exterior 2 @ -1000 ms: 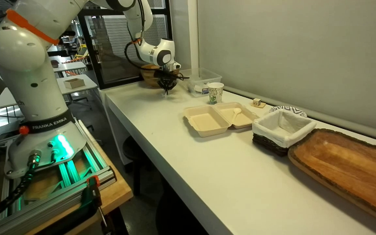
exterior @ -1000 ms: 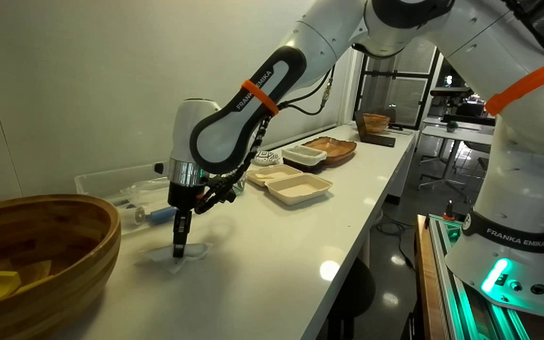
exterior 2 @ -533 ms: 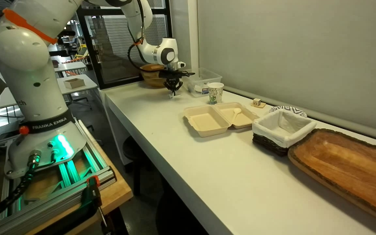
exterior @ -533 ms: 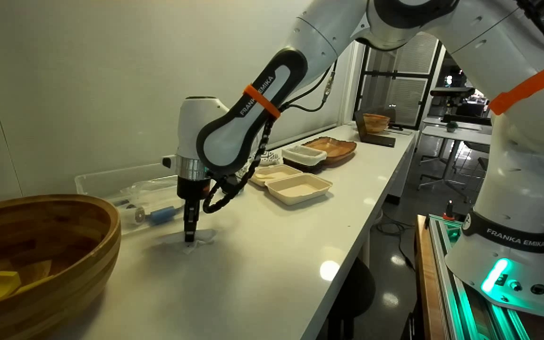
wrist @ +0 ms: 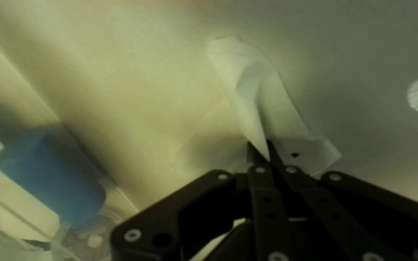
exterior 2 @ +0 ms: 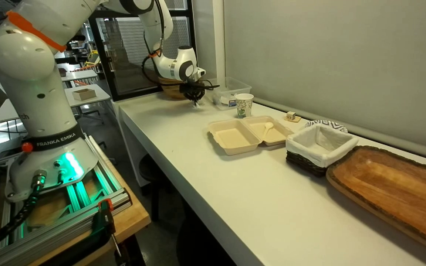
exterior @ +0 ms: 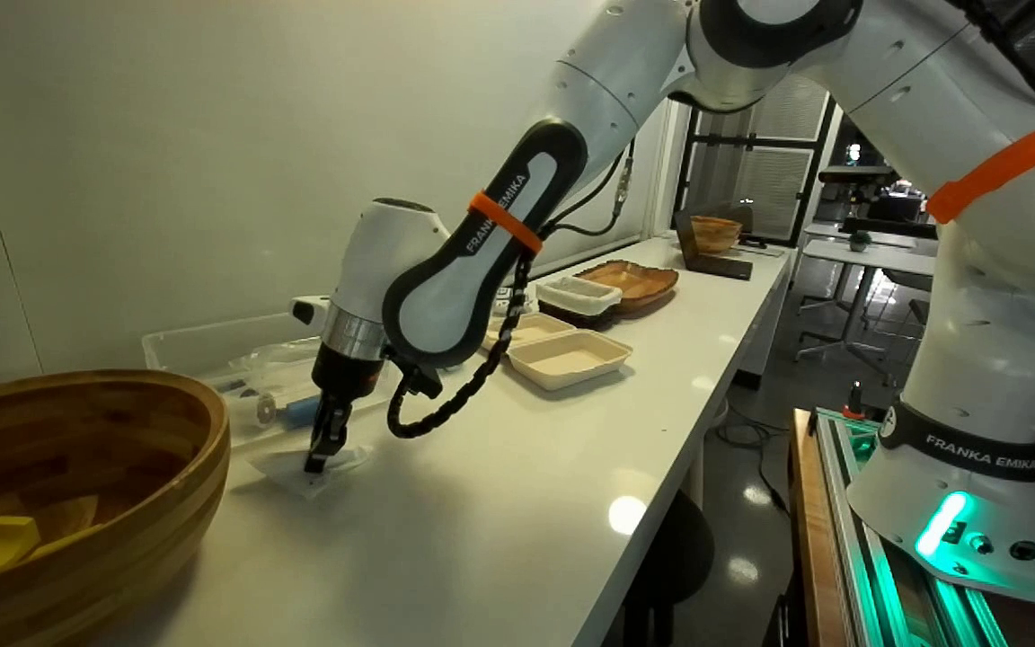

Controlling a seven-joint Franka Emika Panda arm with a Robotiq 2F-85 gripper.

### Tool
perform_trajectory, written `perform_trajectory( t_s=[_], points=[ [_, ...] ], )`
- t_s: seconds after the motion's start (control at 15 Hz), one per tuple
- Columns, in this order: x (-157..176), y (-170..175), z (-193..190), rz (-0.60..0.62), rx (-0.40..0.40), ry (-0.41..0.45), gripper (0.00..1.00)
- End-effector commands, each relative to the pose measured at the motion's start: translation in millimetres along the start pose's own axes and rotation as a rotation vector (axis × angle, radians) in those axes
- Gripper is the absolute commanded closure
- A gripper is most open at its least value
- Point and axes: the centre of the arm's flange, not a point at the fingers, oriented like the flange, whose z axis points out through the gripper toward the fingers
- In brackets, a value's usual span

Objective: Wipe the table with the napkin

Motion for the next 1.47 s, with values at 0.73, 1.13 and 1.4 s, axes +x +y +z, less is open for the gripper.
perform_trajectory(
  t_s=[0.73, 1.13, 1.4],
  points=[
    [-38.0, 9.2, -14.2, 0.252, 0.085, -0.259, 1.00],
    [-91.7, 12.9, -44.4, 0.400, 0.019, -0.361, 1.00],
    [-132.5, 40.9, -71.8, 0.483, -0.112, -0.368, 1.00]
  ],
)
